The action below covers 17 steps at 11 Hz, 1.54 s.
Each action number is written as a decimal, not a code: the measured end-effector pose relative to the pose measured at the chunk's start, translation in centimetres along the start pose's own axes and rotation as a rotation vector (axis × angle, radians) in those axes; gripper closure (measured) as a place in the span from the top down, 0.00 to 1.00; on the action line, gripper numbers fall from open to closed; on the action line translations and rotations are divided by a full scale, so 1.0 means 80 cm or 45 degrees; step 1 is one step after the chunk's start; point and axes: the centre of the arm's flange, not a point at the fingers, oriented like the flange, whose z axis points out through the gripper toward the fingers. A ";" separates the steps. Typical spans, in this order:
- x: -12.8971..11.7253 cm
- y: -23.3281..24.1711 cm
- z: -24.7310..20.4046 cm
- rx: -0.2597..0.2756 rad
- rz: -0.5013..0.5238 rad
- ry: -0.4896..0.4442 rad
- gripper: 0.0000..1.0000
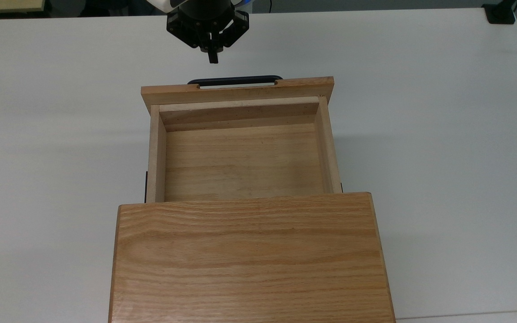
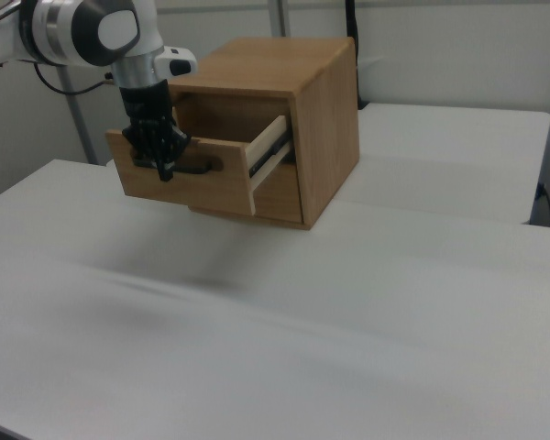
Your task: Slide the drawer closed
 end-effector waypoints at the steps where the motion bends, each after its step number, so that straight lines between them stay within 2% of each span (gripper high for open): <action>1: 0.000 0.000 0.002 0.000 -0.010 -0.005 0.01; 4: 0.008 -0.001 0.017 0.000 -0.016 -0.030 0.01; 7: 0.038 -0.012 0.042 0.004 -0.026 -0.003 0.01; 17: 0.038 -0.012 0.042 0.004 -0.026 -0.003 0.01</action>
